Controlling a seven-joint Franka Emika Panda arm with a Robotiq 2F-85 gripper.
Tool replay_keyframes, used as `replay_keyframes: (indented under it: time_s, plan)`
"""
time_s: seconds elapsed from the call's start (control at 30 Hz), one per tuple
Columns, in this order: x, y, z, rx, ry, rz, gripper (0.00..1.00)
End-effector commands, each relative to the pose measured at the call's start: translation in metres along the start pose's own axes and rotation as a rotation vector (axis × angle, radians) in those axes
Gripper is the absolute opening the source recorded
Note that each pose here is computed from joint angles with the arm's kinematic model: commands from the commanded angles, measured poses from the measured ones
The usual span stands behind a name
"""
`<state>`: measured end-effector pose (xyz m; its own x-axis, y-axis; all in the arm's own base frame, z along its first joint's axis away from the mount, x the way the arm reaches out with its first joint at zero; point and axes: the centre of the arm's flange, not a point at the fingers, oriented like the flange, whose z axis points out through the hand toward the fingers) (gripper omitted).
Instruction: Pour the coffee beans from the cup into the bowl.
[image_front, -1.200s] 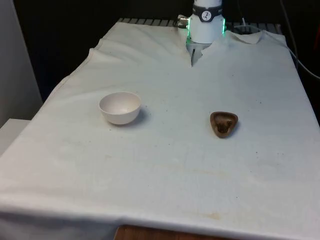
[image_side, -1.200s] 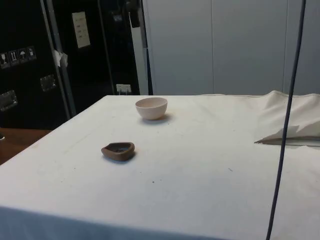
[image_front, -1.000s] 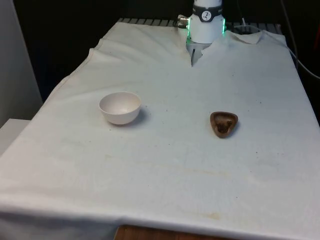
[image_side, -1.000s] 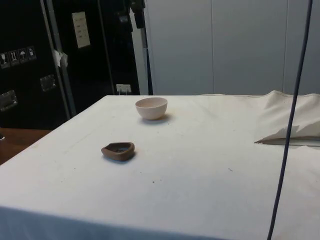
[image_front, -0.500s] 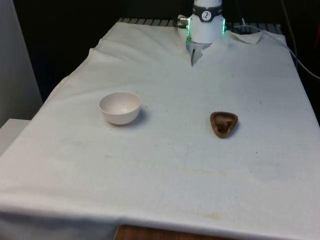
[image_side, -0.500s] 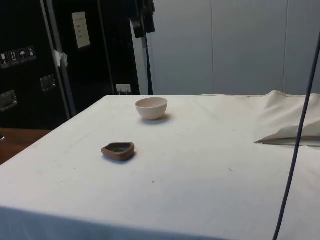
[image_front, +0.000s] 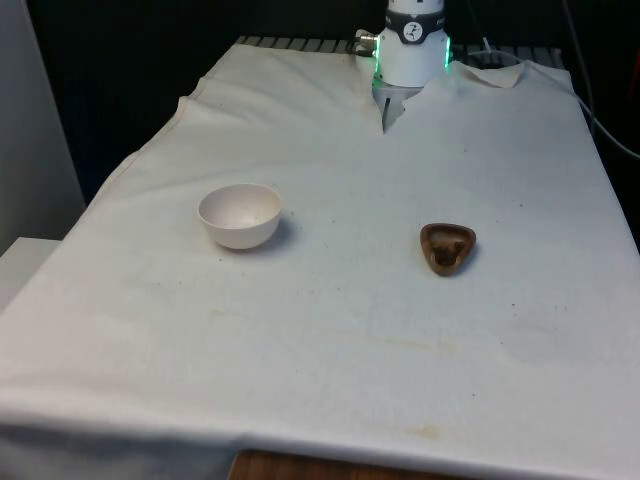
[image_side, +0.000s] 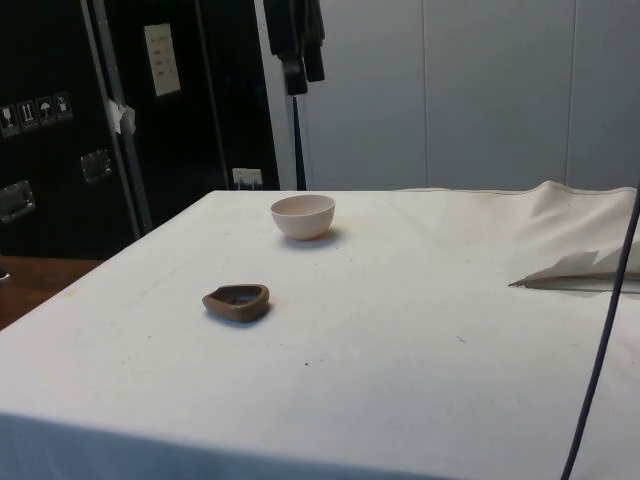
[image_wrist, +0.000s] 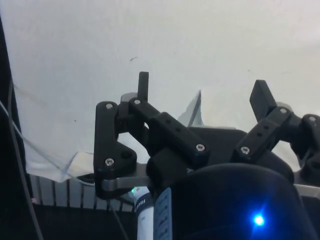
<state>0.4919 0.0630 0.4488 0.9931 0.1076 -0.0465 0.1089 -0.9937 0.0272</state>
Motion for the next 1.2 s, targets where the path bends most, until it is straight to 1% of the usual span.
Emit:
replay_keyframes:
  time_s: [0.0, 0.17, 0.3, 0.33, 0.37, 0.63, 0.67, 0.7, 0.9, 0.93, 0.97, 1.0, 1.17]
  plan:
    - [-0.004, -0.005, 0.002, 0.000, 0.014, -0.002, 1.00]
    - [-0.010, -0.014, 0.011, -0.004, 0.020, -0.017, 1.00]
    - [-0.015, -0.022, 0.020, -0.009, 0.023, -0.037, 1.00]
    - [-0.014, -0.019, 0.019, -0.010, 0.012, -0.035, 1.00]
    - [-0.016, -0.023, 0.021, -0.009, 0.025, -0.041, 1.00]
    - [-0.020, -0.036, 0.037, -0.016, 0.034, -0.080, 1.00]
    - [-0.019, -0.034, 0.037, -0.017, 0.023, -0.076, 1.00]
    - [-0.021, -0.038, 0.039, -0.017, 0.036, -0.084, 1.00]
    - [-0.025, -0.048, 0.050, -0.022, 0.047, -0.113, 1.00]
    - [-0.025, -0.049, 0.053, -0.023, 0.047, -0.117, 1.00]
    - [-0.024, -0.046, 0.051, -0.022, 0.036, -0.111, 1.00]
    - [-0.026, -0.050, 0.054, -0.023, 0.049, -0.121, 1.00]
    - [-0.029, -0.057, 0.063, -0.026, 0.062, -0.143, 1.00]
